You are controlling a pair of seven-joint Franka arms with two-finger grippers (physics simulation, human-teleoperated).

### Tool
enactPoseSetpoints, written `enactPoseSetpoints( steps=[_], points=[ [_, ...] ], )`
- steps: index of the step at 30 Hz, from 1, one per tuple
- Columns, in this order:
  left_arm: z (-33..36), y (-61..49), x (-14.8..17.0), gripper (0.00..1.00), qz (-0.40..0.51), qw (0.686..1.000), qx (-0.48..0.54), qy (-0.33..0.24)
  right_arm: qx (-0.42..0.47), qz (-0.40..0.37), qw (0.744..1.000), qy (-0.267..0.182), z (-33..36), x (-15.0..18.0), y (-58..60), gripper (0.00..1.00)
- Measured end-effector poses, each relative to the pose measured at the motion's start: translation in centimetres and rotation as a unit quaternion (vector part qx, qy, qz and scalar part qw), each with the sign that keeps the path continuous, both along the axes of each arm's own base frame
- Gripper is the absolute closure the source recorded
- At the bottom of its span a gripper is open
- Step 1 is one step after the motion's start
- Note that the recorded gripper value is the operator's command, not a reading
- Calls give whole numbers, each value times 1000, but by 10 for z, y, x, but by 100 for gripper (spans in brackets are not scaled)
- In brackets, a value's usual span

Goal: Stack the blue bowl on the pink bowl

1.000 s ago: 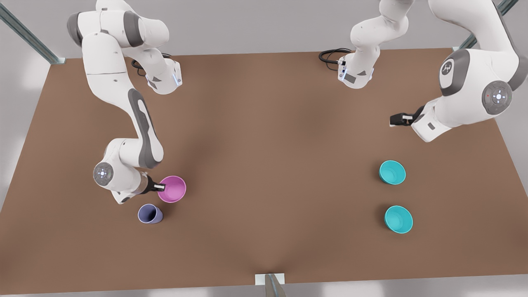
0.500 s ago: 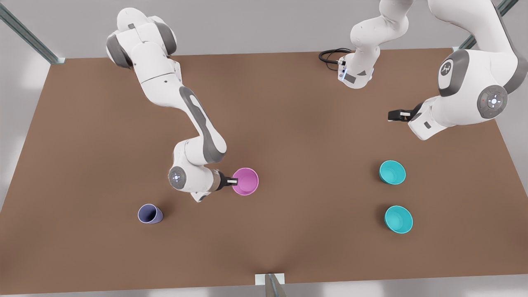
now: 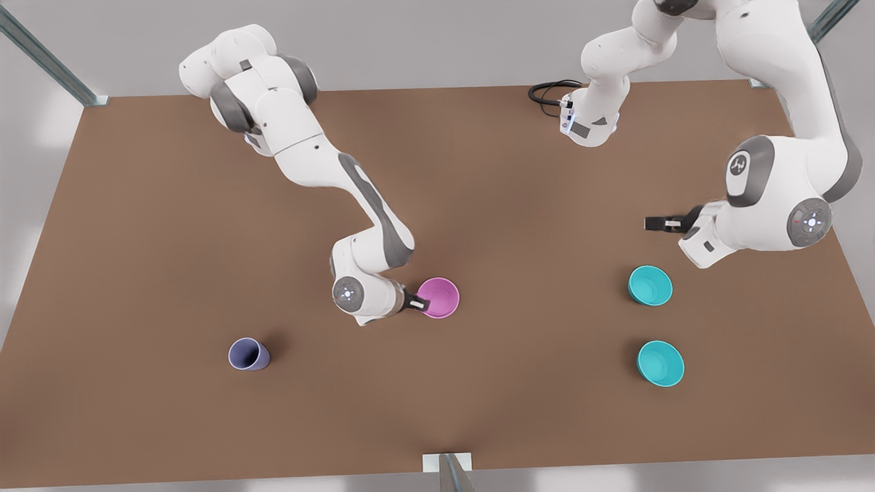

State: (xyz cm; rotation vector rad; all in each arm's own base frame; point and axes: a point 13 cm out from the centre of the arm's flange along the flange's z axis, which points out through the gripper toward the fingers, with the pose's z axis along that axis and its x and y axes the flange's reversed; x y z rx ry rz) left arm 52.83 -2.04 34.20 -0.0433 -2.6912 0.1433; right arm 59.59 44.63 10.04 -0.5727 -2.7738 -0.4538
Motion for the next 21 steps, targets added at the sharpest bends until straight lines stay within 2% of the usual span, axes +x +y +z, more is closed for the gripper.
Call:
enactPoseSetpoints(
  steps=[2,3,5,7,9,11,14,15,16,17,18,19,20,21],
  points=[
    [-72,39,10,0,36,999,2,21,6,-47,999,10,31,30,-48,0],
    [-110,56,17,0,53,998,3,25,11,-77,997,16,50,56,-88,0],
    [-172,84,30,0,79,997,0,15,16,-124,991,43,89,94,-186,0],
    [-214,106,44,0,94,995,-4,-10,-3,-144,987,74,115,103,-293,0],
    [-240,124,52,0,99,995,-6,-33,-63,-107,990,73,164,88,-356,0],
    [-261,125,48,0,89,995,-10,-41,-99,-73,991,60,243,61,-390,0],
    [-274,127,46,0,71,996,-16,-56,-128,-36,991,18,366,8,-416,0],
    [-280,126,43,3,65,996,-18,-57,-133,-25,991,15,388,-13,-423,0],
    [-285,125,40,8,59,996,-21,-57,-137,-13,990,14,400,-29,-426,0],
    [-289,124,38,20,53,997,-23,-58,-138,0,990,15,407,-43,-426,0],
    [-291,123,37,51,48,997,-25,-60,-141,13,990,14,409,-54,-425,0],
    [-293,123,36,73,43,997,-27,-61,-143,24,989,14,408,-63,-425,0],
    [-295,123,35,79,38,997,-30,-62,-145,31,989,12,405,-69,-428,0],
    [-296,121,35,79,33,997,-32,-63,-145,37,989,11,402,-77,-431,0]
  ],
)
